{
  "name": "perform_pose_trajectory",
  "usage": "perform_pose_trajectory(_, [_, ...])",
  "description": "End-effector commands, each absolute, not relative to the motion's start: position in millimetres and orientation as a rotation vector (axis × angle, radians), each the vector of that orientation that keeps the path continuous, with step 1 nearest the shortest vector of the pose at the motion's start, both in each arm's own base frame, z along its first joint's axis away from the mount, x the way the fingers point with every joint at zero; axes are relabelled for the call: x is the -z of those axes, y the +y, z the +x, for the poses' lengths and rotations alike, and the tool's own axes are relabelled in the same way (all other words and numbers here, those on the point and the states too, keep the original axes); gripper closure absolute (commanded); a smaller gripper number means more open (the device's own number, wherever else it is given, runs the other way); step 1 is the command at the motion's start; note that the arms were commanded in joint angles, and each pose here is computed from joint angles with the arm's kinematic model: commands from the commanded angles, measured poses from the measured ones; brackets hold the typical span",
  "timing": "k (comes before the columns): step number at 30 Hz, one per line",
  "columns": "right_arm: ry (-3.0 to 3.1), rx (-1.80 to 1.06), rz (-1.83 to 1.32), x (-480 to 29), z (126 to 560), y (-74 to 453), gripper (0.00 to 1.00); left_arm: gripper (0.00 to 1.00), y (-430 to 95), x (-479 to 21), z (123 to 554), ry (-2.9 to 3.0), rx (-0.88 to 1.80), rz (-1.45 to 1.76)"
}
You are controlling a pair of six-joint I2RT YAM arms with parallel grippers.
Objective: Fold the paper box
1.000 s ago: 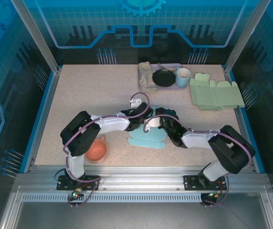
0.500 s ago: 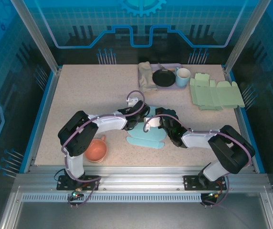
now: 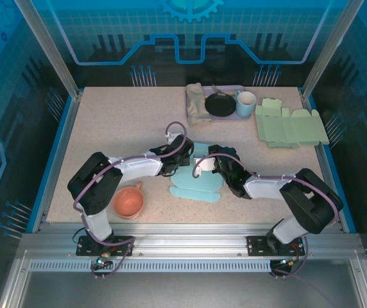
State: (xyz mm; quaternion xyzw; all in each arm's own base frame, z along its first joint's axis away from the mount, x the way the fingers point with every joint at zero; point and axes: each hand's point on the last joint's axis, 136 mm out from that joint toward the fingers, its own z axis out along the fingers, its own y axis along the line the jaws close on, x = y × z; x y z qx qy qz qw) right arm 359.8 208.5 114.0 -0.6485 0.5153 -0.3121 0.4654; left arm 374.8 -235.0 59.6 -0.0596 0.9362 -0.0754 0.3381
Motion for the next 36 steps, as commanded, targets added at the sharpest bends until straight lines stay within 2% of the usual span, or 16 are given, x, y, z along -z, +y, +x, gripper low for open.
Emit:
perform_pose_trajectory(1, [1.416, 0.869, -1.675, -79.7, 354.7, 172.9, 1.00, 0.63, -189.6, -59.4, 376.9, 2.433, 0.062, -0.221])
perform_pose_trajectory(8, [1.414, 0.866, -1.672, -80.9, 354.1, 173.4, 1.00, 0.64, -201.4, -45.4, 374.9, 2.431, 0.121, -0.071])
perform_pose_trajectory(13, [1.416, 0.837, -1.668, -80.7, 352.7, 176.1, 1.00, 0.70, -208.2, -43.2, 384.0, 2.391, 0.122, 0.009])
perform_pose_trajectory(17, [1.423, 0.827, -1.667, -79.2, 351.8, 176.1, 1.00, 0.81, -200.9, -45.3, 393.5, 2.364, 0.042, -0.019])
perform_pose_trajectory(19, [1.430, 0.835, -1.648, -81.7, 353.4, 175.2, 1.00, 0.91, -177.2, -46.7, 395.7, 2.365, -0.137, -0.126])
perform_pose_trajectory(21, [1.446, 0.827, -1.635, -83.7, 354.1, 175.2, 1.00, 0.96, -162.5, -48.5, 395.4, 2.357, -0.247, -0.194])
perform_pose_trajectory(26, [1.489, 0.742, -1.575, -96.3, 351.9, 180.9, 0.98, 0.96, -149.6, -47.8, 388.6, 2.338, -0.295, -0.240])
perform_pose_trajectory(36, [1.540, 0.568, -1.443, -135.6, 341.8, 185.6, 0.79, 0.96, -151.7, -43.6, 380.7, 2.341, -0.272, -0.179])
